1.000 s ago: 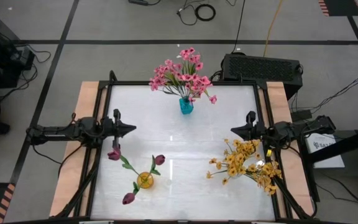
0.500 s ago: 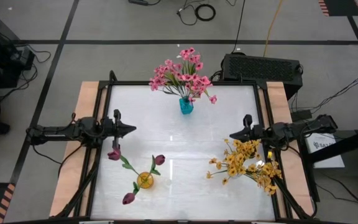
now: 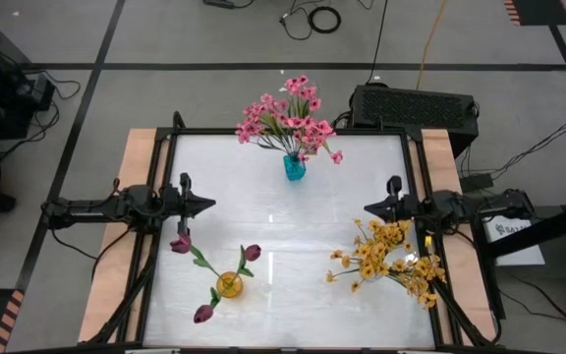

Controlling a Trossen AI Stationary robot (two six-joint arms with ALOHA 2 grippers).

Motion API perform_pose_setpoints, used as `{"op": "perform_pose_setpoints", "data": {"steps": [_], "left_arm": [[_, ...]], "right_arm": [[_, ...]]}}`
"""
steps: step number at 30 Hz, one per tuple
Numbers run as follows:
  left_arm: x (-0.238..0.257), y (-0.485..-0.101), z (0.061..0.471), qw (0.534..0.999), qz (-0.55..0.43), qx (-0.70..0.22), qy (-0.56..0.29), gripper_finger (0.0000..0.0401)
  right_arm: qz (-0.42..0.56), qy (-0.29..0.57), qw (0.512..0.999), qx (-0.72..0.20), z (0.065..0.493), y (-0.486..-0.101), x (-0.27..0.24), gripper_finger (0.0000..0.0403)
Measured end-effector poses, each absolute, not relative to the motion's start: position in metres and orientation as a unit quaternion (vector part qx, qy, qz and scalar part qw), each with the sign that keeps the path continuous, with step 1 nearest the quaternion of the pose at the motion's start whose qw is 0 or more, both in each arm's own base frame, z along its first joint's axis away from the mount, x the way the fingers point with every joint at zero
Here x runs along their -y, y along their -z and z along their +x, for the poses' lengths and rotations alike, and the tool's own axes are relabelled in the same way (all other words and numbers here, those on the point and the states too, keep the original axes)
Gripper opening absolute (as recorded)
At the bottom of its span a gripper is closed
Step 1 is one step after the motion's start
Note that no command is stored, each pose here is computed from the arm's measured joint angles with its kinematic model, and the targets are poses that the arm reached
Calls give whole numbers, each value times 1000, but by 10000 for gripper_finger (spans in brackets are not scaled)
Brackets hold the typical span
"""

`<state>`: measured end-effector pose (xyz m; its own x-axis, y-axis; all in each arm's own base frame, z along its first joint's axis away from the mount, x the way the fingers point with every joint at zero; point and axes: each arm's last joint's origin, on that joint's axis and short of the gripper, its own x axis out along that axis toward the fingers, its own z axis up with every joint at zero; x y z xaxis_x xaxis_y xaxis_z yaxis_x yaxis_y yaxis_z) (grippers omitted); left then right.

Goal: Sort flowers into vase by color
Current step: Return to Home Position

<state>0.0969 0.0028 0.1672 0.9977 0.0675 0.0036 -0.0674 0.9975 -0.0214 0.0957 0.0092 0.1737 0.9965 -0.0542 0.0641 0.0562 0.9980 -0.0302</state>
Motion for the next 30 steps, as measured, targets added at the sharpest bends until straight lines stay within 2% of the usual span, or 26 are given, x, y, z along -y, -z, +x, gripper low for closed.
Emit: {"op": "perform_pose_setpoints", "data": {"steps": [10, 14, 21, 30], "left_arm": [[-3, -167, 97, 999, -3, 1, -34, 7], [-3, -167, 97, 999, 30, 0, -36, 8], [-5, -169, 97, 996, 52, 5, -70, 3], [-5, -169, 97, 997, 42, 7, -69, 1]], "right_arm": [[-19, 27, 999, 23, 97, -172, -2, 0], [-29, 21, 999, 20, 97, -171, -1, 0], [-33, 22, 999, 20, 97, -171, -1, 0], [-50, 24, 998, 19, 97, -171, -1, 0]]}}
